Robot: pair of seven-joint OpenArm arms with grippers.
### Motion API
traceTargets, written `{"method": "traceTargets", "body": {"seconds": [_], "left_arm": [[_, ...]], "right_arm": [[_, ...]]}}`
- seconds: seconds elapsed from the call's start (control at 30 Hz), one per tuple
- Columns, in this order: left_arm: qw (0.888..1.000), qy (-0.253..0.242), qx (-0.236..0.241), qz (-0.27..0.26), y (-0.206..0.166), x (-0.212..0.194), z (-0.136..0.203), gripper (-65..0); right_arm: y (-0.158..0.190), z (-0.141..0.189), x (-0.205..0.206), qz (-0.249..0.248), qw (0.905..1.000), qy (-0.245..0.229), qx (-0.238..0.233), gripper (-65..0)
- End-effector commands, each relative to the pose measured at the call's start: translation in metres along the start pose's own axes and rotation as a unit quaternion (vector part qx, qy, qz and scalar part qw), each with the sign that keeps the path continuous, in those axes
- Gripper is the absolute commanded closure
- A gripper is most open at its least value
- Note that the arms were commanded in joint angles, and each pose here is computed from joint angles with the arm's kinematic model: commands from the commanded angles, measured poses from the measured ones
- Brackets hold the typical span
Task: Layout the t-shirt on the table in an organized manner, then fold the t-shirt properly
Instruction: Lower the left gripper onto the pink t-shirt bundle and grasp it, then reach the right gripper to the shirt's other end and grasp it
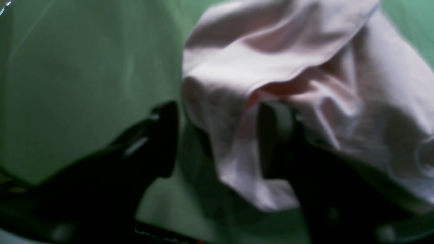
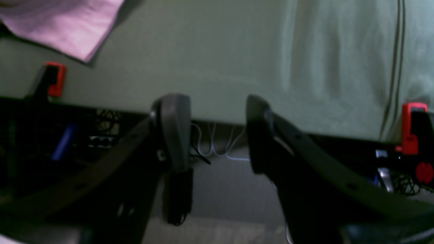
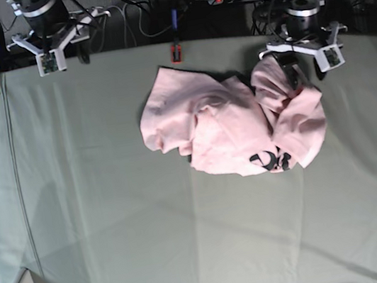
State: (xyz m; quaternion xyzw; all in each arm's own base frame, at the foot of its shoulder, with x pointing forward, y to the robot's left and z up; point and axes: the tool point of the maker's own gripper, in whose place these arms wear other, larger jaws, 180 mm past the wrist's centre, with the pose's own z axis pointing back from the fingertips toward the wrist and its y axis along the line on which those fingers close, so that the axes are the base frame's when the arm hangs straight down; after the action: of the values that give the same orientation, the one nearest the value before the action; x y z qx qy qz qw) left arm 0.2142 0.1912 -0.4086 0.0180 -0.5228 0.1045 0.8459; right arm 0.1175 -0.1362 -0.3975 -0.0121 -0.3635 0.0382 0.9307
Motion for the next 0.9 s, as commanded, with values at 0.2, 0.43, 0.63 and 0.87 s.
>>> {"method": "traceTargets", "body": {"seconds": [0.2,0.43,0.63,0.87], "left_arm": [[1.0,-0.025,-0.001,0.004,-0.004,0.015,-0.004,-0.8],[0.999,-0.047,-0.002,0.004,-0.004,0.033,0.001,-0.2],[0.991,-0.13,0.029,0.034,0.018,0.097,0.028,-0.2],[0.985,-0.131,0.054,0.096,0.05,0.126,0.04,-0.2]], "right_arm": [[-0.001,0.003,0.004,-0.001,0.9999,-0.01,0.0,-27.3],[-0.001,0.0,0.009,0.0,0.9999,-0.017,0.0,-27.5],[-0.002,-0.011,0.017,-0.001,0.9999,-0.016,-0.002,-27.7],[0.031,-0.029,0.038,0.006,0.9991,-0.001,0.042,-27.3]]}}
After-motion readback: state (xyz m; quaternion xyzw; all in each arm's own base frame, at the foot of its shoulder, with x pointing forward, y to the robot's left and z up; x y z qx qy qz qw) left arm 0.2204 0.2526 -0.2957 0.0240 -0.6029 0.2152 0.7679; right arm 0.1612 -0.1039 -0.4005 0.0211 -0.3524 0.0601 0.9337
